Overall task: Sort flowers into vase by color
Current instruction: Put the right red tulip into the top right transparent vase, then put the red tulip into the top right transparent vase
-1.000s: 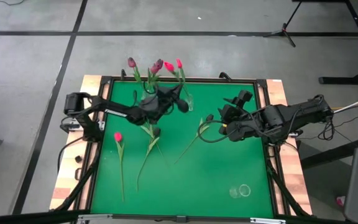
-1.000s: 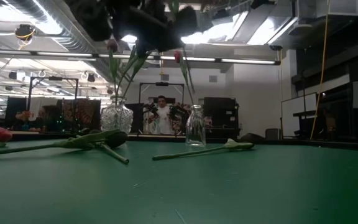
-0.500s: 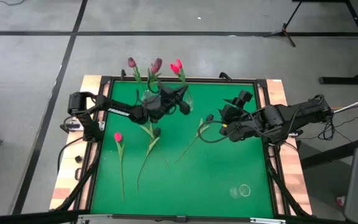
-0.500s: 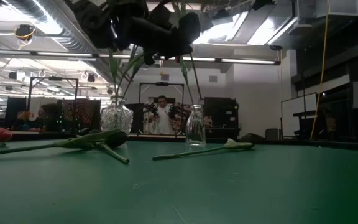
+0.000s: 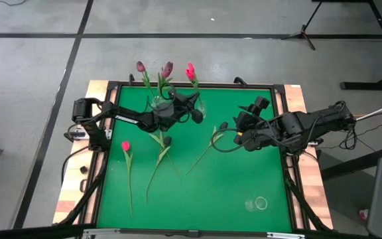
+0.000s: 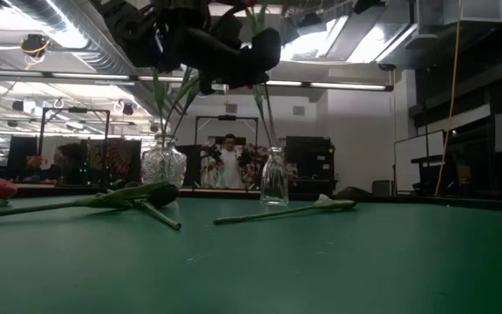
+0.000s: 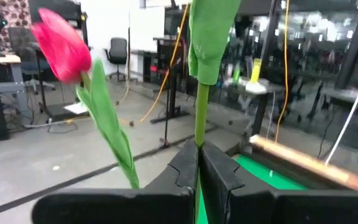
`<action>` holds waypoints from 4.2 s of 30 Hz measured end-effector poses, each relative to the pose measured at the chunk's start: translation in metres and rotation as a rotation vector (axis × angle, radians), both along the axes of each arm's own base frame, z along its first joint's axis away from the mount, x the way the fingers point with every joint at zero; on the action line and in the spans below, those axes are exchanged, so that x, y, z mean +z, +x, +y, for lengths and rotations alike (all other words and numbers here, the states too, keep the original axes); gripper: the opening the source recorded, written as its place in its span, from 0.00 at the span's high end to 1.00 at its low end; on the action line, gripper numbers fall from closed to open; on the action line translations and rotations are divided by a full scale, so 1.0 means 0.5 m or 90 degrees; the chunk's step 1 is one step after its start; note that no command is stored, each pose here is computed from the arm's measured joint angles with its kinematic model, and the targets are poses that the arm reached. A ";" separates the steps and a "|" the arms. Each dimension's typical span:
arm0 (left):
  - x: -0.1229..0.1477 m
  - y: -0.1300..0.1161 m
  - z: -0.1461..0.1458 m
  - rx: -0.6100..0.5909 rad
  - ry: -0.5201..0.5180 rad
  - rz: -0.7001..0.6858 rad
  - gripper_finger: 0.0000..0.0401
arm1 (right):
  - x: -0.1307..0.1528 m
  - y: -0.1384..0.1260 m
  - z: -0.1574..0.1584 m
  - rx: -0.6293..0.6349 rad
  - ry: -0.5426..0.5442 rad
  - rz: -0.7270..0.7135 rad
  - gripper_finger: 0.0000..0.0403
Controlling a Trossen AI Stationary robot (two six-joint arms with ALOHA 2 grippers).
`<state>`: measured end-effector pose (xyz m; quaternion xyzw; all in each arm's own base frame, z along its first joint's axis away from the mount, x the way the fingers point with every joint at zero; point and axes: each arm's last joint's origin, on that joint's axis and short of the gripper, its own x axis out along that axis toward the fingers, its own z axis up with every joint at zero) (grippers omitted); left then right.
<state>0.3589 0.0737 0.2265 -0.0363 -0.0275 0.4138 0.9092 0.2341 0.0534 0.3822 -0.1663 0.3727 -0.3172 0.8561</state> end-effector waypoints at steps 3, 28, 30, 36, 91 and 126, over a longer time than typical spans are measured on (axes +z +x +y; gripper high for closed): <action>-0.004 0.000 0.000 -0.002 0.000 0.013 0.99 | 0.000 0.000 0.000 0.000 0.000 0.000 0.48; -0.070 0.020 0.020 -0.038 -0.044 0.020 0.99 | 0.000 0.000 0.000 0.000 -0.001 0.000 0.48; -0.070 0.020 0.022 -0.037 -0.045 0.024 0.99 | 0.000 0.000 0.000 0.000 0.000 0.000 0.48; -0.085 0.015 0.037 -0.025 -0.056 0.074 0.94 | 0.000 0.000 0.000 -0.002 0.001 -0.001 0.48; 0.059 -0.251 -0.207 -0.090 -0.493 0.293 0.70 | -0.003 0.000 0.003 0.004 0.051 -0.003 0.48; -0.048 -0.385 -0.408 0.343 -0.819 0.391 0.70 | -0.005 0.001 0.005 -0.004 0.101 -0.023 0.48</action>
